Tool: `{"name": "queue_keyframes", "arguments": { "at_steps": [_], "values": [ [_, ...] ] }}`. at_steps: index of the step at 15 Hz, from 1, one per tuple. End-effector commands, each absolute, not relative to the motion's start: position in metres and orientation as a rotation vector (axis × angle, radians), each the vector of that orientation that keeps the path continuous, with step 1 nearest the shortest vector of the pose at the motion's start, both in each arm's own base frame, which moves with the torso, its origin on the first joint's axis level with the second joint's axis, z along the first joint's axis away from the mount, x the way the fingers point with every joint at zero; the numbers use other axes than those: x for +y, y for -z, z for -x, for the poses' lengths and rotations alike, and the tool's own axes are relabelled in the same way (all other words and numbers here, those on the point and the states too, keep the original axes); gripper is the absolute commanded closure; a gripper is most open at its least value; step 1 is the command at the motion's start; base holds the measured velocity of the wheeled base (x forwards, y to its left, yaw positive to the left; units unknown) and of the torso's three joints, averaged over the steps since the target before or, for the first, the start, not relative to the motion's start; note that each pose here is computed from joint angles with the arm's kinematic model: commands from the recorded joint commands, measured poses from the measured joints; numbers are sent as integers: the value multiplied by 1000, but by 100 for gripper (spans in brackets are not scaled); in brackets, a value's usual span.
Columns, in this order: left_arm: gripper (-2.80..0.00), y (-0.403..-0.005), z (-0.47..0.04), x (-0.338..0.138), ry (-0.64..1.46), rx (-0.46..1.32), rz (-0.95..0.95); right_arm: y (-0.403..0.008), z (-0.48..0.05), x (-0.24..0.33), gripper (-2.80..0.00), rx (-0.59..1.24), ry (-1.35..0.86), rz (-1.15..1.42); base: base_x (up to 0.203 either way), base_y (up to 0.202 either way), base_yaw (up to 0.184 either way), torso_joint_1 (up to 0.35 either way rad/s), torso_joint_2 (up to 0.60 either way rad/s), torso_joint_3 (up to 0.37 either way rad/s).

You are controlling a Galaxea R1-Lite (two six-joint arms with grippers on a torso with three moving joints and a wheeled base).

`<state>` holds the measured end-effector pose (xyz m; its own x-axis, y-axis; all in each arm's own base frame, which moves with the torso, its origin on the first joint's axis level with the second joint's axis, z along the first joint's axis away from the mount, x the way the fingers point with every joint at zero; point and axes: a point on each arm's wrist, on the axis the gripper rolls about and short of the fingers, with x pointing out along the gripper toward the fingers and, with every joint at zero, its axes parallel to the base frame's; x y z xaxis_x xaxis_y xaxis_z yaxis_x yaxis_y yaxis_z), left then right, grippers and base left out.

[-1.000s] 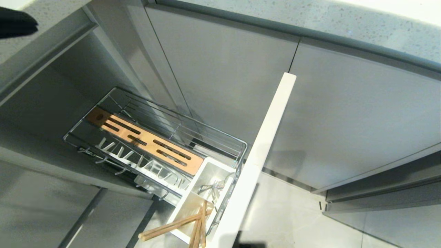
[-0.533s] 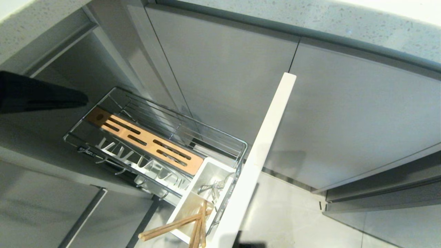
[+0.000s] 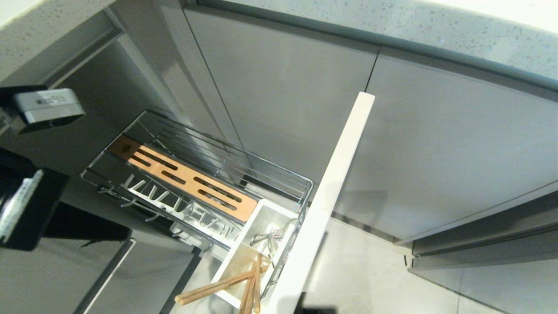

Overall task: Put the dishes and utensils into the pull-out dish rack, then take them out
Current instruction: Take the chopsticks out of the cupboard

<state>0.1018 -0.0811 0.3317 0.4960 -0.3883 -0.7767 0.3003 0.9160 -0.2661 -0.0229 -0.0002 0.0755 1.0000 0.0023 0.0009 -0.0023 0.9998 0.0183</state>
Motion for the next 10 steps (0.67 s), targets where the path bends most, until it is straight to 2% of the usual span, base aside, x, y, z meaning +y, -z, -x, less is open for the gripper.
{"name": "queue_keyframes", "arguments": {
  "at_steps": [1, 10],
  "values": [
    [0, -317, -113, -94, 407, 1049, 53, -75, 23, 0, 0, 2, -3, -18, 0, 0, 0, 0, 0, 0],
    [0, -283, -142, -129, 363, 1227, -38, -75, 23, 0, 0, 2, -3, -18, 0, 0, 0, 0, 0, 0]
  ]
}}
